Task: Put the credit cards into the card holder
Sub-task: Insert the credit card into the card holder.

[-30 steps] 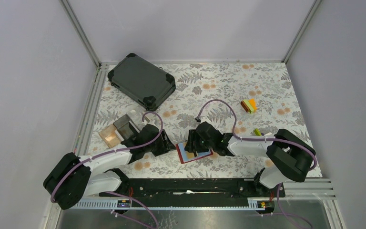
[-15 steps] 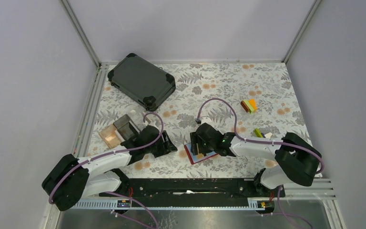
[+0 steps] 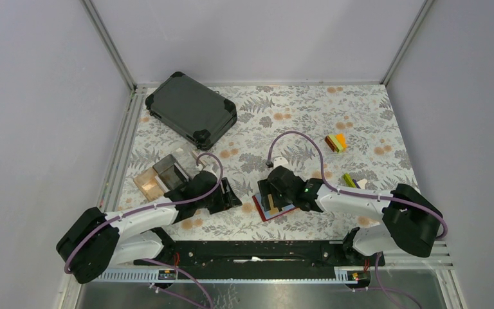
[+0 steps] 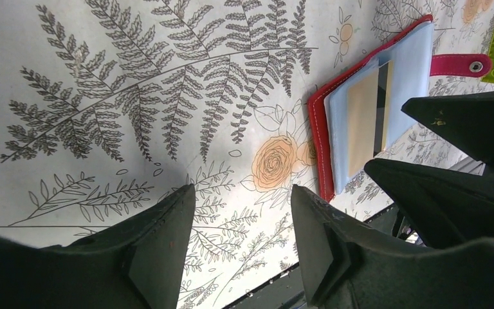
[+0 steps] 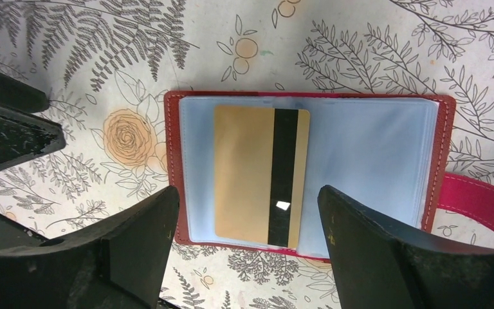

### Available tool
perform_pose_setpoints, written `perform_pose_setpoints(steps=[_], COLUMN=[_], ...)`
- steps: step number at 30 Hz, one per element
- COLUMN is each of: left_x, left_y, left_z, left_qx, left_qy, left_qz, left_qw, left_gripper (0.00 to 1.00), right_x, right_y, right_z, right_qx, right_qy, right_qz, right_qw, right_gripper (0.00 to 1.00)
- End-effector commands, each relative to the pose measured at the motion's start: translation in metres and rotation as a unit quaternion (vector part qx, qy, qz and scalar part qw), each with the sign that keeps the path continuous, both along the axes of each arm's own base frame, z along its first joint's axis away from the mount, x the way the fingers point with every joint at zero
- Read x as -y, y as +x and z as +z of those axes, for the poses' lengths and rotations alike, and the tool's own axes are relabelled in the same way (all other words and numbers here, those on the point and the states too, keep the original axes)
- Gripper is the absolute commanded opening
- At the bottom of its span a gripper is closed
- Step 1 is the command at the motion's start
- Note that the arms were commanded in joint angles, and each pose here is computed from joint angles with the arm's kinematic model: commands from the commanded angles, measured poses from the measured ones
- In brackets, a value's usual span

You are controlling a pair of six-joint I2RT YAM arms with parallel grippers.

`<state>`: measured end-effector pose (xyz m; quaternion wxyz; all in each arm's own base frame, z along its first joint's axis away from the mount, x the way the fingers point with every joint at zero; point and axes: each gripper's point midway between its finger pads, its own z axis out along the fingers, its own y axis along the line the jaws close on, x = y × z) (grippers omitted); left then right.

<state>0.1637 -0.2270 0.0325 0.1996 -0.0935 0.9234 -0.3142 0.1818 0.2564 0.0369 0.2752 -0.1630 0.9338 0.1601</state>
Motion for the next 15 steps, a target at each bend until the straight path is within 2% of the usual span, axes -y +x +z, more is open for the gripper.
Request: perform_pose_setpoints(steps=[1,9,15], left_x=[0.009,0.029,0.045], left_y=[0.006,0.005,0.005], left_z=[0.013,0.023,0.024], left_qx=[0.015,0.023,0.023], left_qy=[-0.011,-0.03,-0.041], left_qz=[-0.002,-0.011,-0.02], left_qw=[1.0,0.999,0.999], left_gripper=[0.59,0.57,0.52], right_x=[-0.001,-0.001,0.007], right_y=[0.005,0.001,0.0], right_z=[0.012,0.003,-0.008], right_qx=[0.019,0.001,-0.007], right_qy=[-0.008,-0.002,-0.017], right_qz=[0.007,-0.005,-0.021], right_qw=[1.0,1.0,1.0], right_gripper=[0.87,0.74,0.75])
